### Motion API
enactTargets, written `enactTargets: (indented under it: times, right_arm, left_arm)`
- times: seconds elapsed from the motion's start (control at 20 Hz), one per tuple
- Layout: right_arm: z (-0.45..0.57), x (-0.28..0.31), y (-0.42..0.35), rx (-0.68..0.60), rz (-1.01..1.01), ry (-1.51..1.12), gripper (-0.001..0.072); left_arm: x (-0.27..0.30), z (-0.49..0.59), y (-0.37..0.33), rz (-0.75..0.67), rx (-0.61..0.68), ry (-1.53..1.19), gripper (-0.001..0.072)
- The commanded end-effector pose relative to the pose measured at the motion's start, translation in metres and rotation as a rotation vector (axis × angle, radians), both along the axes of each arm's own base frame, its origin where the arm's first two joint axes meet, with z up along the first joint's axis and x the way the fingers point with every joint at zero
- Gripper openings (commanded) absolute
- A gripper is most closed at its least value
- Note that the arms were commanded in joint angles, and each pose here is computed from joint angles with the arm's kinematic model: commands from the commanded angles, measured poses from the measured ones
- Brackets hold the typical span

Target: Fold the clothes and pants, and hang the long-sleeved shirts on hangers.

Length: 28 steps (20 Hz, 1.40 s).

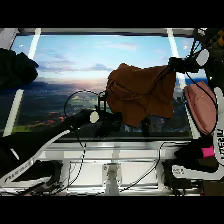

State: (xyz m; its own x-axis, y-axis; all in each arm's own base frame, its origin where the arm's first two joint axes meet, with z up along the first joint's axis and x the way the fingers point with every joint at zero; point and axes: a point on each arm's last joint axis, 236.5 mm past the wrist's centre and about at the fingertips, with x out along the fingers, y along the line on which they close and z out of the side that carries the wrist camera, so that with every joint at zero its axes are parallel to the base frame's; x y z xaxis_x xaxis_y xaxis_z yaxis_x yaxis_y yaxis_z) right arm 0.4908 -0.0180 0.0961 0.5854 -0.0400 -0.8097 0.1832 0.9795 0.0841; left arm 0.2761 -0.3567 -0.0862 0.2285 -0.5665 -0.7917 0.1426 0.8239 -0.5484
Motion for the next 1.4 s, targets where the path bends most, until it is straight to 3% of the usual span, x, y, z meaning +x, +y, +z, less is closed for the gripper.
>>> enactTargets:
  times: [0.0, 0.05, 0.15, 0.45, 0.5, 0.6, 0.85, 1.1, 1.35]
  right_arm:
    - [0.0, 0.0, 0.0, -0.002, 0.004, 0.0, 0.0014]
    - [0.0, 0.0, 0.0, -0.003, 0.004, 0.0, 0.0014]
    - [0.0, 0.0, 0.0, -0.003, 0.005, -0.001, 0.0015]
    - [0.0, 0.0, 0.0, -0.003, 0.005, 0.0, 0.0014]
    - [0.0, 0.0, 0.0, -0.003, 0.005, -0.001, 0.0015]
    - [0.0, 0.0, 0.0, -0.003, 0.005, 0.001, 0.0014]
    - [0.001, -0.002, 0.0, -0.002, 0.004, 0.006, 0.0014]
    - [0.017, -0.006, 0.0, -0.053, 0.07, -0.021, 0.0014]
    - [0.064, -0.024, 0.002, -0.132, 0.168, -0.103, 0.0014]
  left_arm:
    - [-0.003, -0.009, -0.006, 0.042, -0.024, 0.057, 0.0629]
    - [-0.003, -0.01, -0.009, 0.038, -0.025, 0.057, 0.0628]
    - [0.0, -0.007, -0.016, 0.032, -0.034, 0.047, 0.0491]
    - [0.02, -0.004, -0.04, 0.024, -0.053, 0.032, 0.0471]
    - [0.027, 0.002, -0.044, 0.03, -0.067, 0.013, 0.0422]
    - [0.041, 0.013, -0.051, 0.047, -0.095, -0.033, 0.0016]
    - [0.056, 0.035, -0.053, 0.043, -0.123, -0.081, 0.002]
    - [0.08, 0.105, 0.008, -0.129, -0.072, -0.254, 0.0019]
    - [0.139, 0.191, 0.168, 0.107, 0.003, -0.405, 0.0019]
